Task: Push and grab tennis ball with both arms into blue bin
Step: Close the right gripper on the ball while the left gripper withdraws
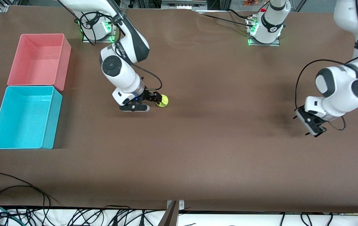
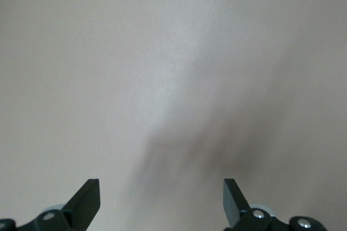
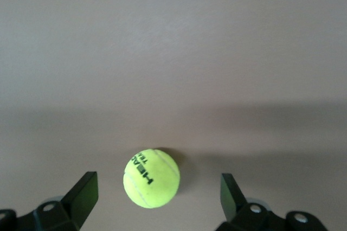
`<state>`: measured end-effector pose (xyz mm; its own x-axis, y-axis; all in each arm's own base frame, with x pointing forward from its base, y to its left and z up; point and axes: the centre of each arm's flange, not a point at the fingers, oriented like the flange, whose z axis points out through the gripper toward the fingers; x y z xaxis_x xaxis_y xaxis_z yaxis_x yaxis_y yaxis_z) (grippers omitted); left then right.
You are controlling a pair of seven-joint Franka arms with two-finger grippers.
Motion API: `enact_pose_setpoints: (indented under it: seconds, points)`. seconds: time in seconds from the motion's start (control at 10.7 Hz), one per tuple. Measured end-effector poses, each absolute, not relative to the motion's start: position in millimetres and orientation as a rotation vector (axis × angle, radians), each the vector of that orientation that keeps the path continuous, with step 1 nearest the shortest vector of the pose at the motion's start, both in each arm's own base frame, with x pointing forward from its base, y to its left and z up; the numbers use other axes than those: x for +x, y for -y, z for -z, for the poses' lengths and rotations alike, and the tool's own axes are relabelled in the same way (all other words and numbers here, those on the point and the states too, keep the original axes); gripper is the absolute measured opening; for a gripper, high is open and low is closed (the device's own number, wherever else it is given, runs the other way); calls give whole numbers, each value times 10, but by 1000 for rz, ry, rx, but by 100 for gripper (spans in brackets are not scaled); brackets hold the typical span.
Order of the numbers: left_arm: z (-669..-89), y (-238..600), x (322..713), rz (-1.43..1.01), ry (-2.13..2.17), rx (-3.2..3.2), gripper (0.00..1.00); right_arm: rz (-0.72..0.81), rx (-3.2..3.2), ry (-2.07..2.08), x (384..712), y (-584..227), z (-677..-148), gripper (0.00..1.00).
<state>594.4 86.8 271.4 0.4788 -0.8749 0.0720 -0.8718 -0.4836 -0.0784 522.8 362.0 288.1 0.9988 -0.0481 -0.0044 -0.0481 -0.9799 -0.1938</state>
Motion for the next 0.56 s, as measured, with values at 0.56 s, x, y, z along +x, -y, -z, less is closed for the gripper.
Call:
enact_pose_setpoints:
  seconds: [0.56]
  points:
    - [-3764,-852,5558,314,-1536,-2614,100,53,-3042,268,4884,-4221,-2546,100]
